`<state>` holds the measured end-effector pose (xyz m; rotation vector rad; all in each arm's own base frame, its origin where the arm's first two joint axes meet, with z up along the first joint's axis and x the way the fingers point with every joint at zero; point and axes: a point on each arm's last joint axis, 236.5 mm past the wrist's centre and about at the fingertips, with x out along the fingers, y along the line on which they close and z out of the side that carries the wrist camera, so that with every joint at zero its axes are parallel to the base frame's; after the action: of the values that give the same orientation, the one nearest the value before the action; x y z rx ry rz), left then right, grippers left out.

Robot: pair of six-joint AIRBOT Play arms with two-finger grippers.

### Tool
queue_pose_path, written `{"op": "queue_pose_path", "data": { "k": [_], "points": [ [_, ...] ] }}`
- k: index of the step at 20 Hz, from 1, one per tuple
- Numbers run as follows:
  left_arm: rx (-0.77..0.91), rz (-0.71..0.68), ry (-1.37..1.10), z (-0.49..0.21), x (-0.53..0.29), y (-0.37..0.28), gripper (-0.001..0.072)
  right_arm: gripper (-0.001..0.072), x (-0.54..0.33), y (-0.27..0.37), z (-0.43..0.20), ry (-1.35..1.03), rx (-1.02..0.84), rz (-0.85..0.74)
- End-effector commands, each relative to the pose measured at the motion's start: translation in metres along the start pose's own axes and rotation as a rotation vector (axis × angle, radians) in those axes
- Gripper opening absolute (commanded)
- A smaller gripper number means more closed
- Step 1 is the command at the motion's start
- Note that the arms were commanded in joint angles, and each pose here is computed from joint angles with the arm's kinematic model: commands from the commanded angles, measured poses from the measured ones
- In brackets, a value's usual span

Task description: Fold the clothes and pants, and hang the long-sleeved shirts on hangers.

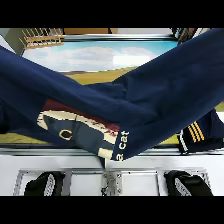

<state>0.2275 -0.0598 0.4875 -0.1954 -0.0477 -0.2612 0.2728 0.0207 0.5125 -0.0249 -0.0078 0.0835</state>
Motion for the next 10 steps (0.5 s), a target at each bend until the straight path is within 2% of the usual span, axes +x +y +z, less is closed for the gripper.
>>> {"op": "queue_pose_path", "data": {
  "k": [1, 6, 10],
  "points": [
    [-0.075, 0.039, 0.138, -0.033, 0.039, 0.041, 0.0007, 0.0015, 0.038, -0.001, -0.052, 0.199, 0.049, 0.001],
    [-0.294, 0.069, 0.495, -0.196, 0.166, 0.131, 0.0008, 0.0016, 0.161, 0.002, -0.198, 0.62, 0.089, 0.024],
    [-0.361, 0.091, 0.624, -0.293, 0.252, 0.171, 0.0007, 0.0017, 0.262, 0.001, -0.306, 0.726, 0.119, 0.025]
  ]
}}
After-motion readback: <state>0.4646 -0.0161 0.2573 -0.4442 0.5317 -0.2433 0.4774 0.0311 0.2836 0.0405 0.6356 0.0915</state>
